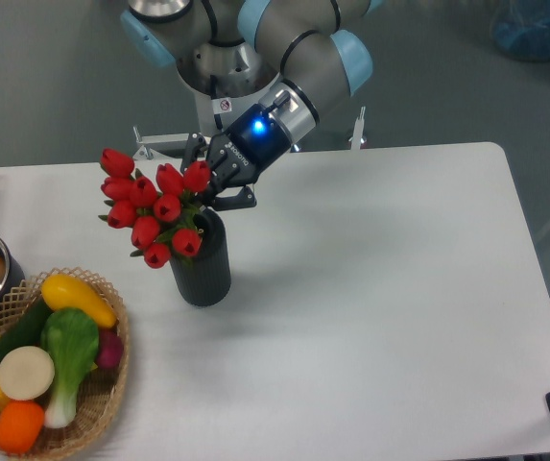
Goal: Insert the flowers into the vase
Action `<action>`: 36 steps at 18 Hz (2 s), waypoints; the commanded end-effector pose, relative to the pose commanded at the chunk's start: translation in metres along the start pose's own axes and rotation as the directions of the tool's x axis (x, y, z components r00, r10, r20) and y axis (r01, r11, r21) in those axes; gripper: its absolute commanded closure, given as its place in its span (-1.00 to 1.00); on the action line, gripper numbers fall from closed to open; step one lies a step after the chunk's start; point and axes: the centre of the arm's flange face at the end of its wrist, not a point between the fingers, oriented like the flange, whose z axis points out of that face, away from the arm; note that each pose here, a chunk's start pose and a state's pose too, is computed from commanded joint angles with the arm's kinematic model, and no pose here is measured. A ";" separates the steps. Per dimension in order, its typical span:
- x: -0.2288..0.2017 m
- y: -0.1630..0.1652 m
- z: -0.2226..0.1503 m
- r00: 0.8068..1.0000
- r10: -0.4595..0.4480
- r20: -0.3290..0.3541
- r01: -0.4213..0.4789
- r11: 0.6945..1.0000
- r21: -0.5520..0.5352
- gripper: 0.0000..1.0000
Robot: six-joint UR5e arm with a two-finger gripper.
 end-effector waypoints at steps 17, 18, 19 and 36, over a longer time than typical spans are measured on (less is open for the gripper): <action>0.010 0.014 -0.010 0.999 -0.005 0.036 0.009 0.995 -0.098 -1.00; 0.009 0.015 -0.013 0.999 -0.004 0.045 0.009 0.994 -0.109 -1.00; 0.010 0.015 -0.016 0.999 -0.002 0.053 0.008 0.993 -0.115 -1.00; -0.006 -0.012 -0.138 0.922 0.236 0.306 0.006 0.783 -0.622 -1.00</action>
